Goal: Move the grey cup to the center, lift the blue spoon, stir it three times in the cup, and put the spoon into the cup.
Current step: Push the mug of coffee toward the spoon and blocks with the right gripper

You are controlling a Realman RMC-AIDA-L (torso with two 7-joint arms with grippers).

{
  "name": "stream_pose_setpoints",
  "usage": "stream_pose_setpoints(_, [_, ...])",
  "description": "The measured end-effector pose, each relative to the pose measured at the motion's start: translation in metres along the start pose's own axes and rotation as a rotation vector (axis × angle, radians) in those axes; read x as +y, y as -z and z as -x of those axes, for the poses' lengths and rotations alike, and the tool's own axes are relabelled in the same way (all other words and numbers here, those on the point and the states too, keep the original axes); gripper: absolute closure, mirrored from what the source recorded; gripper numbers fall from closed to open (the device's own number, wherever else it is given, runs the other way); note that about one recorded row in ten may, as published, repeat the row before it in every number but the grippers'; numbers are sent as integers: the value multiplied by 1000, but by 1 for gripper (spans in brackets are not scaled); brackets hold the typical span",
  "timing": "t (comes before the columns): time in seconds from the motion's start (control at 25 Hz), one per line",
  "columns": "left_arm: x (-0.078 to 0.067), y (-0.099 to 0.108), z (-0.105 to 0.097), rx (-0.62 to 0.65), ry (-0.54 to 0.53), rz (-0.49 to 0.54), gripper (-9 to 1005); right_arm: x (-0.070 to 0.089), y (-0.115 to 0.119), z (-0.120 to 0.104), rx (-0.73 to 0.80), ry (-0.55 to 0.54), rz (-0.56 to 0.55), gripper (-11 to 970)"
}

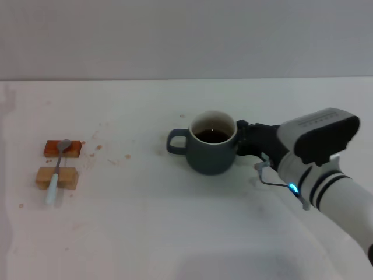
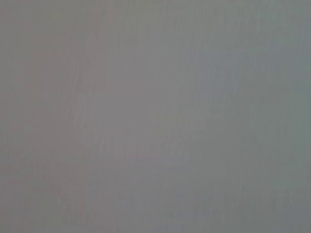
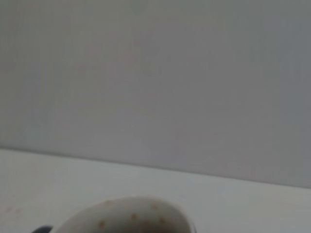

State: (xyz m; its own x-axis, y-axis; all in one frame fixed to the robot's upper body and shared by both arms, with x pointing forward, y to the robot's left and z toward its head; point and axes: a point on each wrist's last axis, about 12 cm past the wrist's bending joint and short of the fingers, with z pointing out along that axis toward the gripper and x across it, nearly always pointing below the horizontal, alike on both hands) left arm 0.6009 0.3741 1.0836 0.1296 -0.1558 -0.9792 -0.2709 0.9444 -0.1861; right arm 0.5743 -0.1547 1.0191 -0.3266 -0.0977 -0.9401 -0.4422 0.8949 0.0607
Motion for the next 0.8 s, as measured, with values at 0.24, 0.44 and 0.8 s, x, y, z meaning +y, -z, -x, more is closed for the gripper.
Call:
stream_pose_setpoints(0.24, [-6,-3,2,-12,6,-10,298,10,-7,5,39,31,44,950])
stream_pose_setpoints(0.44, [-8,-4,3,-19,10,-14,298,19,-9,7,49,59,88,949])
stream_pose_setpoints(0.8, [-10,-3,2,-15,14,-15,299,17,-12,10,48,69,122,947])
